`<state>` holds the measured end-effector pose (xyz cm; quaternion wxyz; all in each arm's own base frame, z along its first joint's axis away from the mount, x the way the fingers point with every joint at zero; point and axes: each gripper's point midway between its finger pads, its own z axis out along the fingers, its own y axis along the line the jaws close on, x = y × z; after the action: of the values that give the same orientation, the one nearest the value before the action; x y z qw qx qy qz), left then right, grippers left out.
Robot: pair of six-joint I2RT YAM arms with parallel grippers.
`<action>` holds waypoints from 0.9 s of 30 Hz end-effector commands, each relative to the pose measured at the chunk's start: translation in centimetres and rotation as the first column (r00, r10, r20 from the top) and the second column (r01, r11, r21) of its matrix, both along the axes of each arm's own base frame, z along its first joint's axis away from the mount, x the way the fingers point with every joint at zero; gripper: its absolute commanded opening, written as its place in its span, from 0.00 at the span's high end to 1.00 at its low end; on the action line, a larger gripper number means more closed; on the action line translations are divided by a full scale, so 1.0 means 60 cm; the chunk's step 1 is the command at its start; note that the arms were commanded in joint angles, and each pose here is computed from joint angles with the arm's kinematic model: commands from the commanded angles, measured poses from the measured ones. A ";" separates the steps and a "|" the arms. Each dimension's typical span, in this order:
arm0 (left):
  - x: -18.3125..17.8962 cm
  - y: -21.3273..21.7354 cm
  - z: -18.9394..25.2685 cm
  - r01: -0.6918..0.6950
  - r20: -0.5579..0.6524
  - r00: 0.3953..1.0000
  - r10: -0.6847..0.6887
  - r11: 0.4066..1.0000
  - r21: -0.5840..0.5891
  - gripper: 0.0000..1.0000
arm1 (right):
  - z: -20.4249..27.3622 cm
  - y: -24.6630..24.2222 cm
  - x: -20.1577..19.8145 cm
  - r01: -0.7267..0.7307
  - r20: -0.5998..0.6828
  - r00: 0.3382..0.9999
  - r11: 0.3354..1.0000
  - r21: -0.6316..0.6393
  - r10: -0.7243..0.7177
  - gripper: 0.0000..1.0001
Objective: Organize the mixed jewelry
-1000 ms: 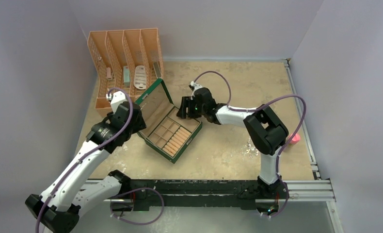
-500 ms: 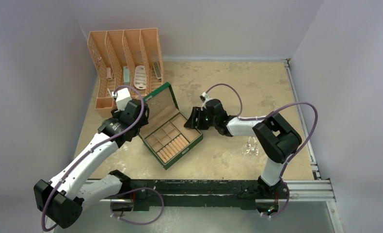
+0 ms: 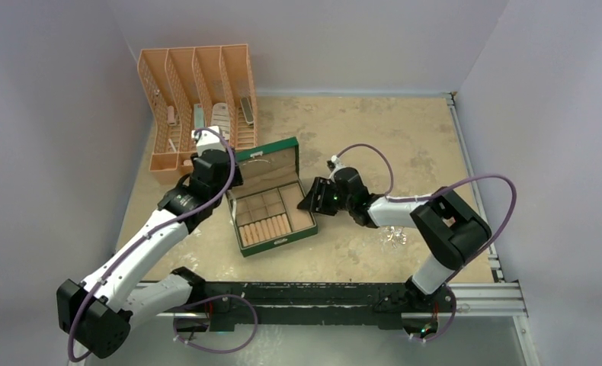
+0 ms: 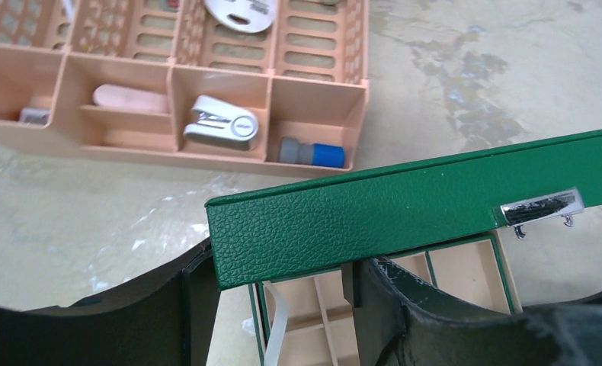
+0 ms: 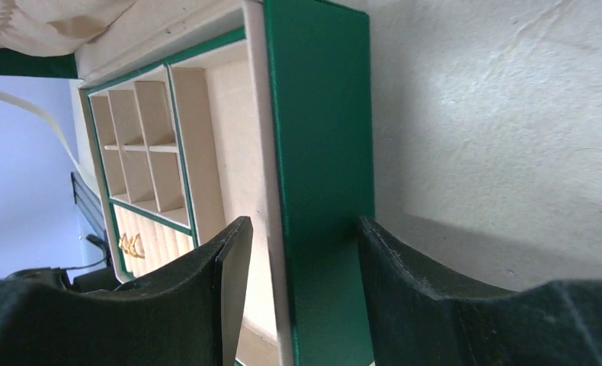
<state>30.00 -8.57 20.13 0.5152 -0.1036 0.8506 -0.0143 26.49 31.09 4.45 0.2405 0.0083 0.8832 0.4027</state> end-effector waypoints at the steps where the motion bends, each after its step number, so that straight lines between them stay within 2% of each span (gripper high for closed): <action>1: 0.045 -0.072 0.056 0.183 0.143 0.975 -0.171 0.981 -0.072 0.44 | 0.052 -0.005 0.027 0.097 0.057 0.994 0.995 0.008 -0.097 0.45; 5: 0.061 -0.080 0.057 0.201 0.119 0.973 -0.196 0.979 -0.035 0.44 | 0.072 -0.039 0.062 0.236 0.096 0.969 0.969 -0.071 -0.229 0.43; 16: 0.058 -0.018 0.066 0.059 0.057 0.997 -0.058 0.998 -0.017 0.37 | 0.151 -0.150 0.087 0.538 0.172 0.841 0.829 -0.155 -0.513 0.37; 22: 0.040 -0.020 0.055 0.092 -0.001 0.996 -0.093 0.996 -0.018 0.36 | 0.130 -0.271 0.088 0.703 0.183 0.706 0.647 -0.294 -0.684 0.39; 27: 0.009 -0.029 0.062 0.147 -0.020 0.989 -0.148 0.987 -0.065 0.35 | 0.082 -0.416 0.084 0.788 0.170 0.544 0.431 -0.439 -0.822 0.53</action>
<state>31.83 -9.70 21.13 0.4884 -0.0596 0.8699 -0.0344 32.42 13.32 10.83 0.3803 0.3044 0.8646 0.1237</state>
